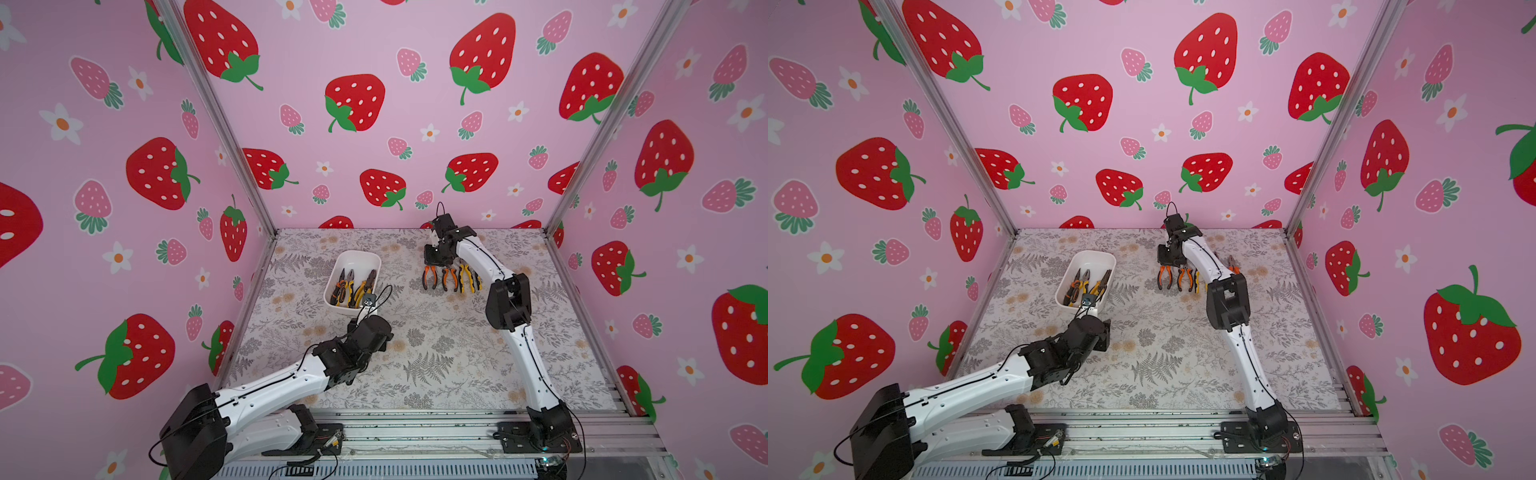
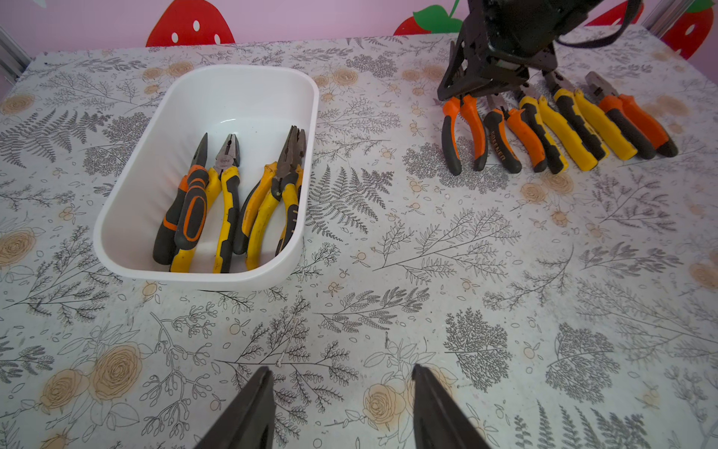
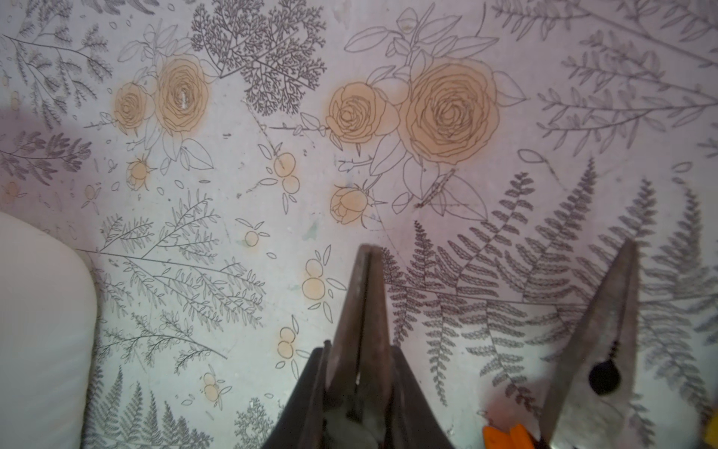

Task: Take the pliers out of the storage box
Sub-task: Place the pliers at the center of the board.

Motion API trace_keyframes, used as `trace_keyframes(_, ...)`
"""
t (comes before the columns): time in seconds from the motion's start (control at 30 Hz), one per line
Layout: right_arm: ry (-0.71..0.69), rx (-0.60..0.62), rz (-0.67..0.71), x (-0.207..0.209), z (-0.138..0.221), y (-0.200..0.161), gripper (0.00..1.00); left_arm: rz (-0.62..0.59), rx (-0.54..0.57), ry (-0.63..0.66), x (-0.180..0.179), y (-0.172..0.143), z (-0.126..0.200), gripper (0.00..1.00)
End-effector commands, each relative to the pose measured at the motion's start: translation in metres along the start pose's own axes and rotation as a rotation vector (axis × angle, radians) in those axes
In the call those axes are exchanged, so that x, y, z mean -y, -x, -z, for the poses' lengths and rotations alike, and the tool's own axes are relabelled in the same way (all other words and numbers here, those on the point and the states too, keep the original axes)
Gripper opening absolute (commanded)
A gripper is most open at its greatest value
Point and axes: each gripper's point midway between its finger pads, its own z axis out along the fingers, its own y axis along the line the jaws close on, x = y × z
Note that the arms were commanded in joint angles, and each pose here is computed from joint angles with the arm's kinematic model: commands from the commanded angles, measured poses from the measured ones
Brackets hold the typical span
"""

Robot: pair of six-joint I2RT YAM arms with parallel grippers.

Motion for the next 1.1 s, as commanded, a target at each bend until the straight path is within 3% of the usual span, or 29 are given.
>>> trace_keyframes(0.0,-0.046,-0.083,0.003,0.016,-0.026,-0.024,0.26,0.014,0.011,-0.003,-0.001,0.004,0.001,0.58)
trace_keyframes(0.83,-0.085,-0.072,-0.009,0.027,-0.027,-0.022,0.38,0.019,0.01,-0.004,-0.002,0.004,0.001,0.57)
trace_keyframes(1.07,-0.097,-0.061,-0.005,0.029,-0.021,-0.019,0.32,0.021,0.008,-0.004,-0.002,0.004,0.001,0.57)
